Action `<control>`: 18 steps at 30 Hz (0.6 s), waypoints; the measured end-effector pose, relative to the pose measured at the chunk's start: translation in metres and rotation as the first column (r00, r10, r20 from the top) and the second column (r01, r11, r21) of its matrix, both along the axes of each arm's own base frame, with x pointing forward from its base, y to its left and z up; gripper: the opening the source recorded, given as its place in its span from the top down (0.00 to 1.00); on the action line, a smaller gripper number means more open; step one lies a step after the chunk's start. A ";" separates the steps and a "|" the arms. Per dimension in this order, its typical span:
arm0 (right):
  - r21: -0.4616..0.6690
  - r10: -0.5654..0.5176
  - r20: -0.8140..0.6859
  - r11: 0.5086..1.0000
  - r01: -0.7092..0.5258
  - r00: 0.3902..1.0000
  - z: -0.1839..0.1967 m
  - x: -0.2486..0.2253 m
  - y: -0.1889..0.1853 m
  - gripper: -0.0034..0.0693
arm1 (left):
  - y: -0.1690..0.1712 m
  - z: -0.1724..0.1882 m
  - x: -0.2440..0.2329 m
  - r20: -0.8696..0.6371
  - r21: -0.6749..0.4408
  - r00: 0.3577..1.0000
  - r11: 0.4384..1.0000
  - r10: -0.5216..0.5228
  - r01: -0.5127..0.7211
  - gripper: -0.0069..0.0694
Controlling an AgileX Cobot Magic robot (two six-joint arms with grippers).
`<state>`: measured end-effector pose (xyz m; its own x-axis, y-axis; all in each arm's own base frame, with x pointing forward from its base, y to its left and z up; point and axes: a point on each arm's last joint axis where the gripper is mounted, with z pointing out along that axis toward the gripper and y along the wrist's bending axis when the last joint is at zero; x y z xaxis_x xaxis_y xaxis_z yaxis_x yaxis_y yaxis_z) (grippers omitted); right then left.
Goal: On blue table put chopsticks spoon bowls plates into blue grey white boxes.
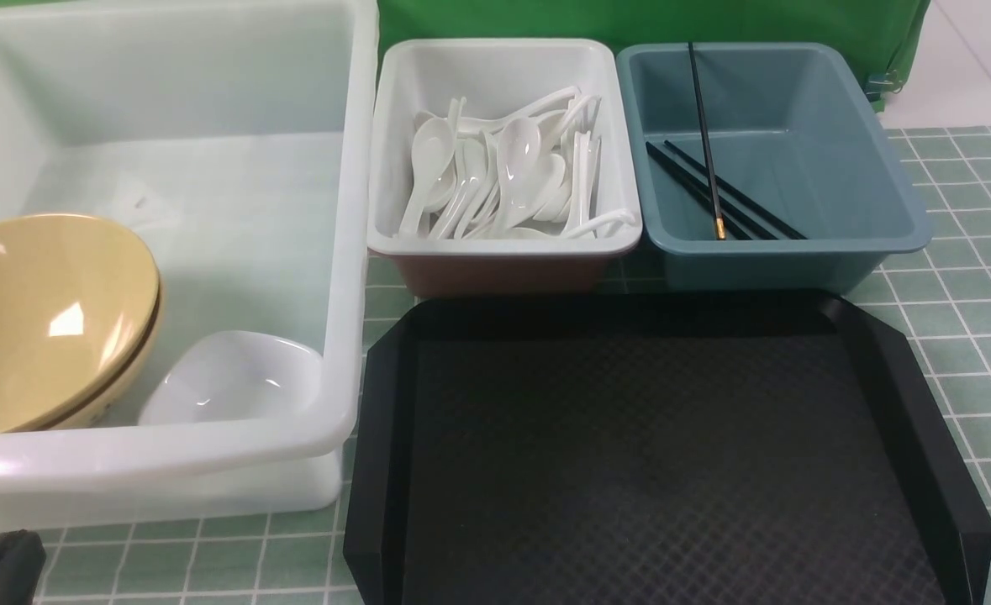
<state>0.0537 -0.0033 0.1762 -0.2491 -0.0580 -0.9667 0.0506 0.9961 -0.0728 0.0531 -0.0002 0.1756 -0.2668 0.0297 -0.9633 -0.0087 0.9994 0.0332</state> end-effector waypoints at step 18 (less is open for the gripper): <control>0.000 0.000 0.000 1.000 0.000 1.000 0.000 0.000 0.000 0.82 | 0.000 0.000 0.000 0.000 0.000 1.000 1.000 0.000 0.000 0.90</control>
<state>0.0537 -0.0033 0.1762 -0.2491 -0.0580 -0.9667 0.0506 0.9961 -0.0728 0.0531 -0.0002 0.1757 -0.2668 0.0297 -0.9633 -0.0087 0.9994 0.0332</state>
